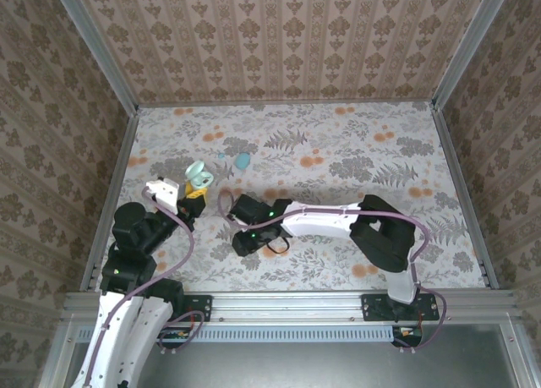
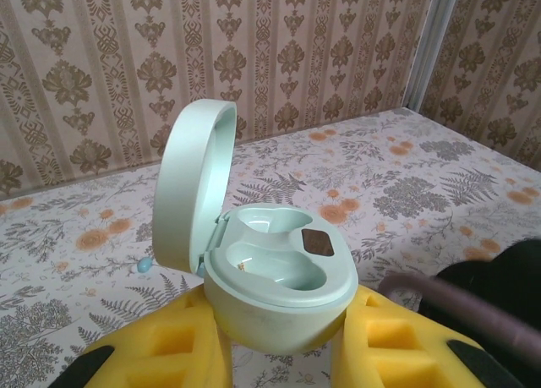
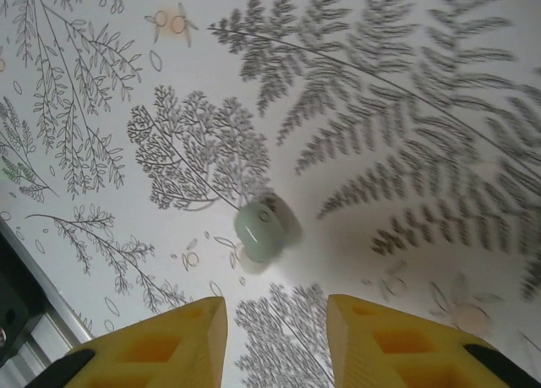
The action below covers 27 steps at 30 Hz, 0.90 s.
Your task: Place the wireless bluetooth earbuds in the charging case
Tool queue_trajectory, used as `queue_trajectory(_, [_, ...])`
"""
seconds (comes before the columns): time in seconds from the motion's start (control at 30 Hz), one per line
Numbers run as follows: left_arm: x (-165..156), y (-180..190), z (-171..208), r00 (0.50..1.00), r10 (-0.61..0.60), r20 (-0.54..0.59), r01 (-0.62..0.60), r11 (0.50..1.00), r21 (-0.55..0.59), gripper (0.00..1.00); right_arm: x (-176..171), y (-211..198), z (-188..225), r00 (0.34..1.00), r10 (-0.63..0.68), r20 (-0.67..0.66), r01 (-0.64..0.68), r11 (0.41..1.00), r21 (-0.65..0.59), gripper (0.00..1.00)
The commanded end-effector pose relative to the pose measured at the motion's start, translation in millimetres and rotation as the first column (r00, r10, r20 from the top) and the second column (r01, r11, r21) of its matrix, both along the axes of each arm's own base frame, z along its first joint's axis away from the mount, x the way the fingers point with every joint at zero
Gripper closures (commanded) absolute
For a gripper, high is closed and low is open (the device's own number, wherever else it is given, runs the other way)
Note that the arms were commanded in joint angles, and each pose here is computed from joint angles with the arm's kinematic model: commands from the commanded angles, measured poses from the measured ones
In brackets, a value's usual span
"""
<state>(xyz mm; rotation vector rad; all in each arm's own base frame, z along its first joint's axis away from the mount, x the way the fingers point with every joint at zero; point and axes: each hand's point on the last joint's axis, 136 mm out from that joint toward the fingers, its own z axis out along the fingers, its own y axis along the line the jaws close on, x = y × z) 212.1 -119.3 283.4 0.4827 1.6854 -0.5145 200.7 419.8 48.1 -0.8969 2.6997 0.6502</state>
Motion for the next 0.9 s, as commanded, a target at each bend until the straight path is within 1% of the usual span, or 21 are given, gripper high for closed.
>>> queue_trajectory(0.0, [-3.6, 0.8, 3.3, 1.0, 0.0, 0.003, 0.0, 1.0, 0.0, 0.92, 3.5, 3.6, -4.3, 0.999, 0.051, 0.009, -0.05, 0.998, -0.032, 0.62])
queue_trajectory(0.23, [-4.3, 1.9, 2.0, 1.0, 0.006, 0.001, -0.006, 1.0, -0.001, 0.92, -1.0, 11.2, -14.4, 0.992, 0.129, 0.003, -0.128, 0.988, -0.081, 0.59])
queue_trajectory(0.4, [-5.2, 3.0, -0.4, 1.0, 0.01, -0.005, -0.01, 1.0, 0.006, 0.92, -5.4, 20.2, -18.4, 0.986, 0.167, 0.005, -0.166, 0.982, -0.091, 0.58])
queue_trajectory(0.53, [-6.0, 5.2, 0.3, 1.0, 0.019, 0.002, -0.019, 1.0, 0.014, 0.92, -13.5, 18.5, -23.8, 0.98, 0.196, -0.011, -0.196, 0.972, -0.126, 0.58])
queue_trajectory(0.87, [-6.1, 5.0, -1.3, 1.0, 0.018, -0.001, -0.018, 1.0, 0.018, 0.92, -14.6, 17.6, -36.8, 0.977, 0.212, -0.01, -0.21, 0.96, -0.184, 0.59])
